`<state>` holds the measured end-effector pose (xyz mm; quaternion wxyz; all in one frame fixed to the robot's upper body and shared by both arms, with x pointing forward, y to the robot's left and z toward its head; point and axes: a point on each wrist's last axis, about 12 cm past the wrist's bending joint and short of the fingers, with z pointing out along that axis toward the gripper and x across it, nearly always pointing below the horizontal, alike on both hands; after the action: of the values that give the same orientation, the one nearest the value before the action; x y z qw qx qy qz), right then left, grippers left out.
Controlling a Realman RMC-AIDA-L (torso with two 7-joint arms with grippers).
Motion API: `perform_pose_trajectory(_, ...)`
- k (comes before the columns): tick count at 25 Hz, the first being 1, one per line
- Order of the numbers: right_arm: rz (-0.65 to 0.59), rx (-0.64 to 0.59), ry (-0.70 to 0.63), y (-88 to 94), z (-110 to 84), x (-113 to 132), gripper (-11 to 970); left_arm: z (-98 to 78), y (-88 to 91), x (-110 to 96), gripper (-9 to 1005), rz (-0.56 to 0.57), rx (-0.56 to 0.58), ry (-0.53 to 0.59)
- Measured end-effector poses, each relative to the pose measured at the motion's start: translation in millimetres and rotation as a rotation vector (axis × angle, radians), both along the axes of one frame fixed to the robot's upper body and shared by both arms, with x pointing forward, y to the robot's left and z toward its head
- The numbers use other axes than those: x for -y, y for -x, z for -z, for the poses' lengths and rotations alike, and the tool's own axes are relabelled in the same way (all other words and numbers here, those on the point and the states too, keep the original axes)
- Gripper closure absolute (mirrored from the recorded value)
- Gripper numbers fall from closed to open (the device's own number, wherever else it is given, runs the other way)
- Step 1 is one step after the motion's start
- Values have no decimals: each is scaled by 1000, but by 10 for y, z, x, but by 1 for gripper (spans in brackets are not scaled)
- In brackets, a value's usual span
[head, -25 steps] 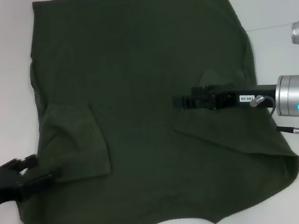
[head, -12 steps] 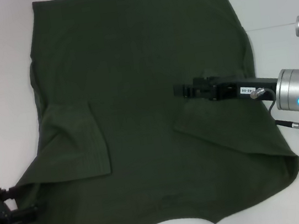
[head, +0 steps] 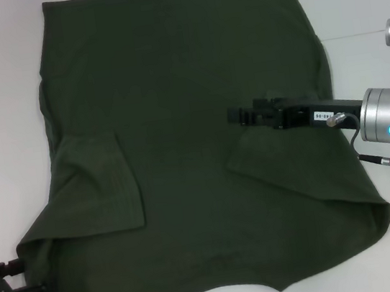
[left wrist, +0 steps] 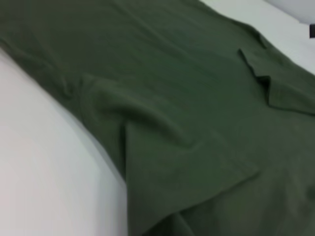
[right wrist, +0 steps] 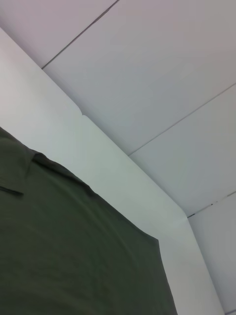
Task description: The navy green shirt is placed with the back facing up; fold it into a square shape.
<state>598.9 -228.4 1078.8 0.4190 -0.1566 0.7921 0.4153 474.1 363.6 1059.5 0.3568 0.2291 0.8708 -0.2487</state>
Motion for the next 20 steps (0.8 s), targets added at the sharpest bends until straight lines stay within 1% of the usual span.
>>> perform_pose_trajectory(14,11,3,8,-13,2,11,20,24,9,-10,149,-3,-16,-14)
perform_pose_trajectory(20,12,3,9,-15,2,10,20,45,-1,18,149,9,-38,-16)
